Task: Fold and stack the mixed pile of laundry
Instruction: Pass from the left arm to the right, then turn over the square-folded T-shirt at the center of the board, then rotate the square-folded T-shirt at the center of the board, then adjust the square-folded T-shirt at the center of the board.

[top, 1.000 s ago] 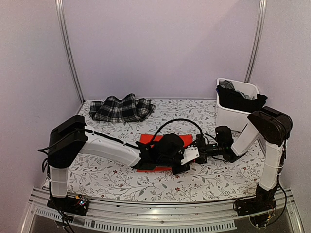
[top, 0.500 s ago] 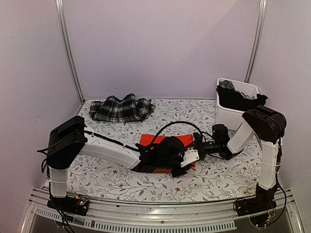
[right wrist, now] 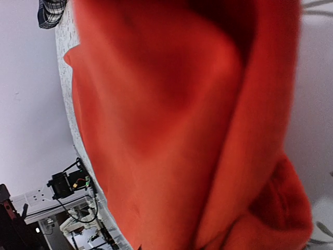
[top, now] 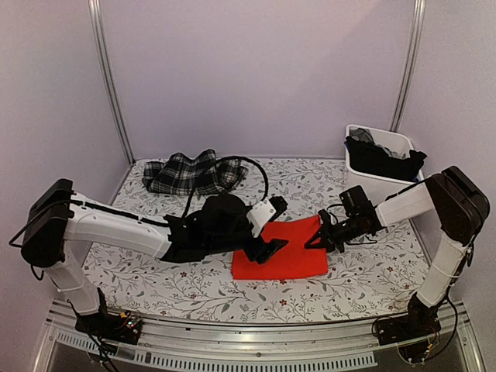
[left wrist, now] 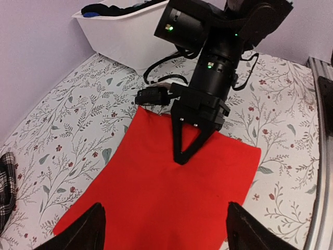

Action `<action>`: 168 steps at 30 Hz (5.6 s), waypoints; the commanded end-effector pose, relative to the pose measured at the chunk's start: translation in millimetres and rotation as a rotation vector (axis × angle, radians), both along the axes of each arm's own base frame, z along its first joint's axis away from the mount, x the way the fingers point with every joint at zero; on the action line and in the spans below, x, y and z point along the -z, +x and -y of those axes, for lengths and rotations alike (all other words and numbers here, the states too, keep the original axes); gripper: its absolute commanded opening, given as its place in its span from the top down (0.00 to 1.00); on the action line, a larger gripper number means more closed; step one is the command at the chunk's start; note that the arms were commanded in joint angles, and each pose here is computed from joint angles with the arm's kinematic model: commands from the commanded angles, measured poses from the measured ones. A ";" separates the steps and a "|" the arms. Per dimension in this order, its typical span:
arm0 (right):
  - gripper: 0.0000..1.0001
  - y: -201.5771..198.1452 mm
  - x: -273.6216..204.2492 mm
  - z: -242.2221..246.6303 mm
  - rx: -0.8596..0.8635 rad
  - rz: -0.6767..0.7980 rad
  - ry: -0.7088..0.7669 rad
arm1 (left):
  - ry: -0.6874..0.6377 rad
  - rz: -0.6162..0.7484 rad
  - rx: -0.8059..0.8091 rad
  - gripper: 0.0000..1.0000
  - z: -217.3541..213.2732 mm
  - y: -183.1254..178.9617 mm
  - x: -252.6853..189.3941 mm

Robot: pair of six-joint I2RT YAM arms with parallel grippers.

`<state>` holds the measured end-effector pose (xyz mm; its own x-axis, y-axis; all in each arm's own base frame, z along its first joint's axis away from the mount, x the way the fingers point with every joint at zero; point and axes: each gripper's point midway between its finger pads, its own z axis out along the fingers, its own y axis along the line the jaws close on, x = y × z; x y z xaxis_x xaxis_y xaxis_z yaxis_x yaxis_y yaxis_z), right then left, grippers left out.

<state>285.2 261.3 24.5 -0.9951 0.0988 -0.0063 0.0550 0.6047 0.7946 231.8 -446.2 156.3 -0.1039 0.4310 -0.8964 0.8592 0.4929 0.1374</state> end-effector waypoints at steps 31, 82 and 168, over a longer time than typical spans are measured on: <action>1.00 32.5 -209.2 243.2 0.254 0.238 -1.026 | -0.090 0.002 -0.097 0.16 -53.4 6.6 -17.2; 0.52 32.6 -10.1 -27.2 -0.360 0.304 -0.272 | -0.072 -0.742 -0.214 0.58 -58.3 43.2 112.9; 0.73 13.6 -1.5 -7.1 -0.478 0.353 -0.292 | -0.123 -0.650 -0.436 0.58 -136.6 158.4 108.2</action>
<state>305.6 266.9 33.2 -0.8643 -0.3887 -0.3192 -0.5024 0.6987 0.5093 378.4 -312.5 58.9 -0.7546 0.1284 -0.6435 0.5047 0.7402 -0.4442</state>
